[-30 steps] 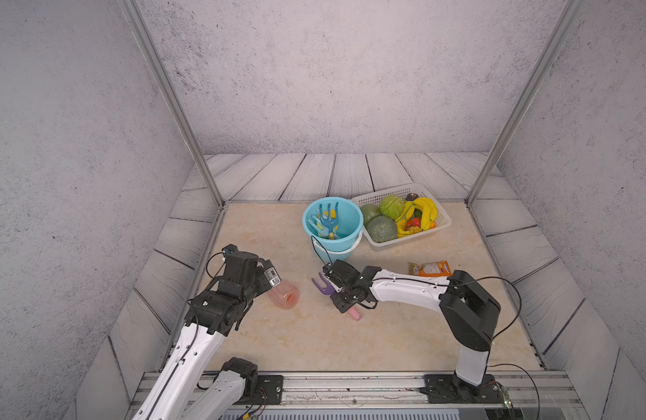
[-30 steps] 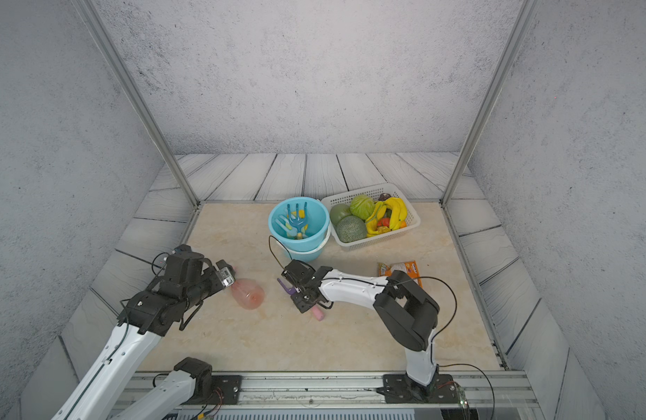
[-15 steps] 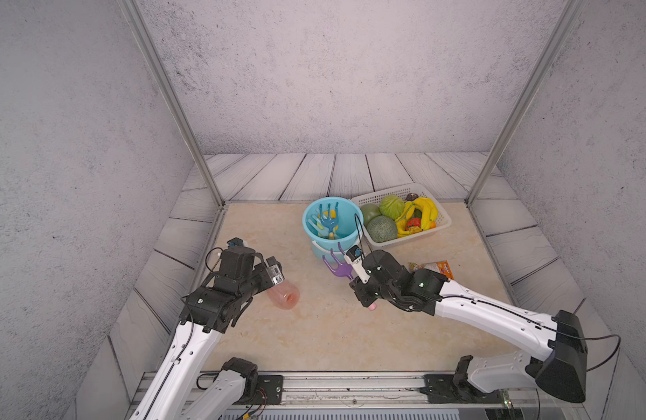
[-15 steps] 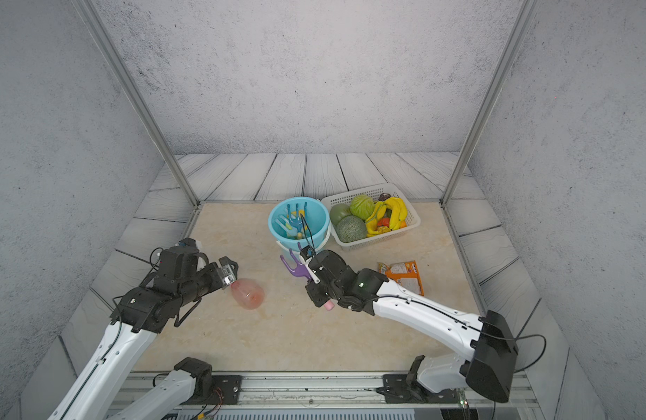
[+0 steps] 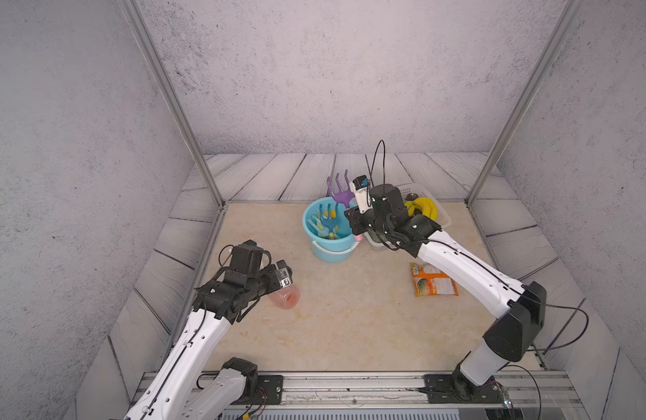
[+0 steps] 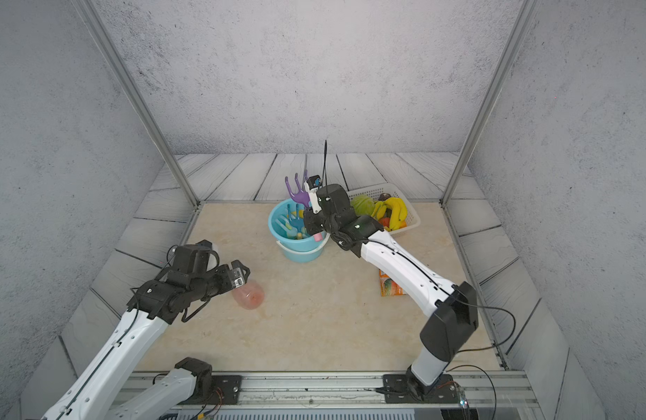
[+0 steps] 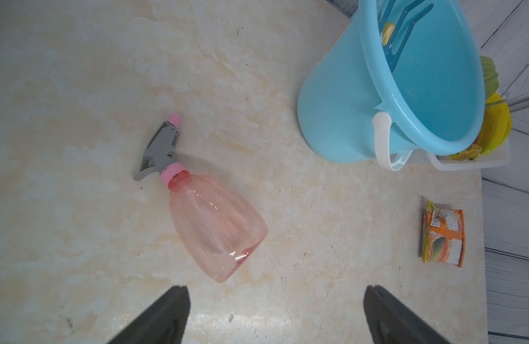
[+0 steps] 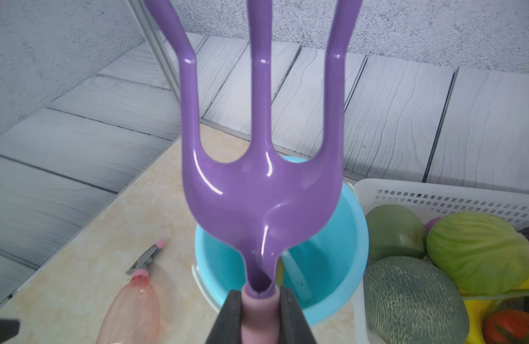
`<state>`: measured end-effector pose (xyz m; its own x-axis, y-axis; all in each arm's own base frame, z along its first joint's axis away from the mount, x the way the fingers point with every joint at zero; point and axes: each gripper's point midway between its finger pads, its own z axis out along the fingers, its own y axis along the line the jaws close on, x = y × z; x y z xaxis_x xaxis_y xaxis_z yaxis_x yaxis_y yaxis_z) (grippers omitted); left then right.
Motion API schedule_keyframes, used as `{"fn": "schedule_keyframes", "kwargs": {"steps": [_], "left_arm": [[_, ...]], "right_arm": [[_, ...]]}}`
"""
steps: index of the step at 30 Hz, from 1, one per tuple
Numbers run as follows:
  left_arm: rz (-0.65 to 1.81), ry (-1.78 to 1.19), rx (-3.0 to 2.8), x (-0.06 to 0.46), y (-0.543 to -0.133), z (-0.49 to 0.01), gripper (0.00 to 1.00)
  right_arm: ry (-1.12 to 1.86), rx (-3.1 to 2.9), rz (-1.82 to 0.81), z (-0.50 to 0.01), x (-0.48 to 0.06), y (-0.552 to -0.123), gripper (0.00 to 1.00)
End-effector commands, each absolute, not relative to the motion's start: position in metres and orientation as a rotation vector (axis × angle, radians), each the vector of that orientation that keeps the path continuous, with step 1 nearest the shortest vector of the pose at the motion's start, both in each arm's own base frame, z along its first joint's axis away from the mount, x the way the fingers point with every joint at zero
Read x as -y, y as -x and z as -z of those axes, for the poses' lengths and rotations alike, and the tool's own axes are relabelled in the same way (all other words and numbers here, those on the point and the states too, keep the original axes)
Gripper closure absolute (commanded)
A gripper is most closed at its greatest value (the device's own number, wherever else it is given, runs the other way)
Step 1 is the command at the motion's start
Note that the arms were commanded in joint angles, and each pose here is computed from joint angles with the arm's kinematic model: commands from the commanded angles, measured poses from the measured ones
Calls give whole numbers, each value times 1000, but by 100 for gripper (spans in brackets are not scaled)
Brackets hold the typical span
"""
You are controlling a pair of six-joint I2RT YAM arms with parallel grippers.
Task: Organize the gardening tools
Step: Pick up the gardening tool from the center of the board, then place the gardening tool in the container.
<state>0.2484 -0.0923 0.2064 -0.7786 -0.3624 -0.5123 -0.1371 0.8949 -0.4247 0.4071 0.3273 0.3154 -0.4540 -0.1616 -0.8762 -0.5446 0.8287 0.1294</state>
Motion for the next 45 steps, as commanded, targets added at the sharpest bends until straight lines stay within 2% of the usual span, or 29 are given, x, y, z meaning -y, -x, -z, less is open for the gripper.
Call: {"fn": "schedule_keyframes", "kwargs": {"steps": [1, 13, 24, 31, 34, 37, 39, 45], "left_arm": [[470, 346, -2454, 91, -251, -204, 2], [414, 367, -2480, 87, -258, -194, 2], [396, 374, -2499, 87, -264, -183, 2], [392, 381, -2502, 87, -264, -181, 2], [389, 386, -2503, 86, -264, -180, 2], [381, 395, -2503, 85, -265, -180, 2], [375, 401, -2503, 84, -264, -181, 1], [370, 423, -2491, 80, -267, -190, 1]], "right_arm": [[512, -1985, -532, -313, -345, -439, 87], [464, -1972, -544, -268, -370, -500, 87], [451, -1965, -559, -228, -368, -496, 85], [450, -1971, -551, -221, -364, -492, 83], [452, -1971, -550, -223, -363, -490, 78], [455, -1963, -554, -232, -362, -487, 59], [453, -1957, -553, -243, -359, -484, 52], [440, -1942, -554, -284, -346, -468, 44]]}}
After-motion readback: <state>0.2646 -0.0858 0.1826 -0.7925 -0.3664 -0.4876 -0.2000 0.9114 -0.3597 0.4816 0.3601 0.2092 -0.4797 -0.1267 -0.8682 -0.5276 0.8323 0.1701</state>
